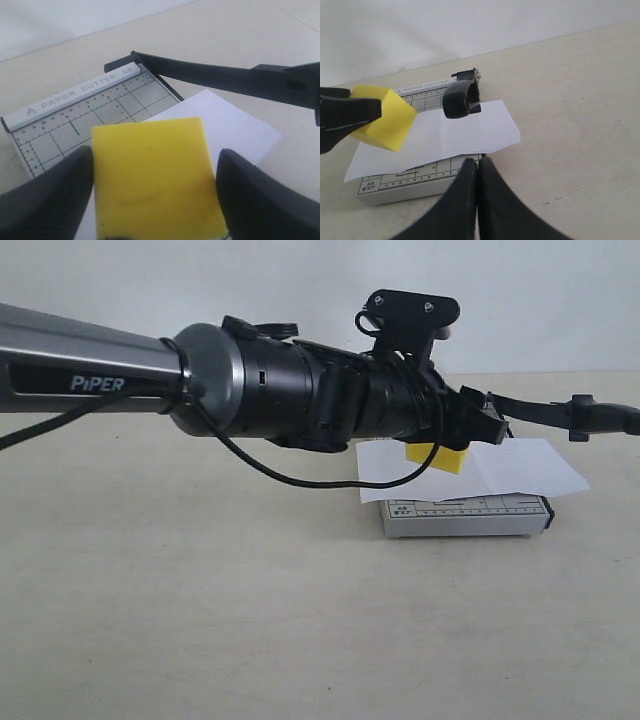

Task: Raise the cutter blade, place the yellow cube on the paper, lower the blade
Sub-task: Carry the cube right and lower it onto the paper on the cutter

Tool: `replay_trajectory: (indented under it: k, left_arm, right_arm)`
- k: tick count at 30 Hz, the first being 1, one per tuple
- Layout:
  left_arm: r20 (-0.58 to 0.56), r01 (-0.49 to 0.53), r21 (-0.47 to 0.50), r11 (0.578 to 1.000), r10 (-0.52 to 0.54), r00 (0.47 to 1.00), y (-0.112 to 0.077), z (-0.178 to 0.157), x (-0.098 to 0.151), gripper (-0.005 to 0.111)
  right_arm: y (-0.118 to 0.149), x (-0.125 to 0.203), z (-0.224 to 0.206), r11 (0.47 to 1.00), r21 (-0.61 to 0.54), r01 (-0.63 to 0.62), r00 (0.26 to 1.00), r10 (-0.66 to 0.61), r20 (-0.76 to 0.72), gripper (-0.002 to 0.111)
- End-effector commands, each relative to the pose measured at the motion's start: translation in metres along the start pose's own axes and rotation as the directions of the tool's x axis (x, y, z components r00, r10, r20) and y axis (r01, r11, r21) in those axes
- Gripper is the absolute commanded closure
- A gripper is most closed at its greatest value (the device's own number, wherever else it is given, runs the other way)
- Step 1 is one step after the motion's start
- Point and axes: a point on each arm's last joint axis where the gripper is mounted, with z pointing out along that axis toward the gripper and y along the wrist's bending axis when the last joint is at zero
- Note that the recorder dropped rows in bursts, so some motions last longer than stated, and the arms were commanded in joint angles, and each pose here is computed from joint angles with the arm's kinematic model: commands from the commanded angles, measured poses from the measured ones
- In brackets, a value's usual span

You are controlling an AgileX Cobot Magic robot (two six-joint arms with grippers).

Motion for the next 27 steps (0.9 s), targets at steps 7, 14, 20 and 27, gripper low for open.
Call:
replay_trajectory:
  k: [7, 14, 20, 27]
  left_arm:
    - [0.010, -0.006, -0.008, 1.000, 0.006, 1.000, -0.003, 0.016, -0.003, 0.102]
    - [-0.007, -0.008, -0.014, 1.000, 0.008, 1.000, -0.005, 0.024, 0.003, 0.102]
    - [-0.020, -0.032, -0.010, 0.999, 0.032, 0.999, -0.008, 0.027, 0.007, 0.102]
    - [-0.008, -0.032, 0.009, 0.999, 0.032, 0.999, -0.010, 0.028, 0.007, 0.102]
  right_arm:
    - [0.000, 0.001, 0.000, 1.000, 0.002, 0.012, 1.000, -0.012, 0.004, 0.108]
    - [0.000, 0.001, 0.000, 1.000, 0.002, 0.015, 1.000, -0.015, 0.007, 0.108]
    - [-0.001, 0.000, 0.000, 1.000, 0.003, 0.014, 1.000, -0.014, 0.010, 0.108]
    - [-0.001, 0.000, 0.000, 1.000, 0.003, 0.014, 1.000, -0.014, 0.010, 0.108]
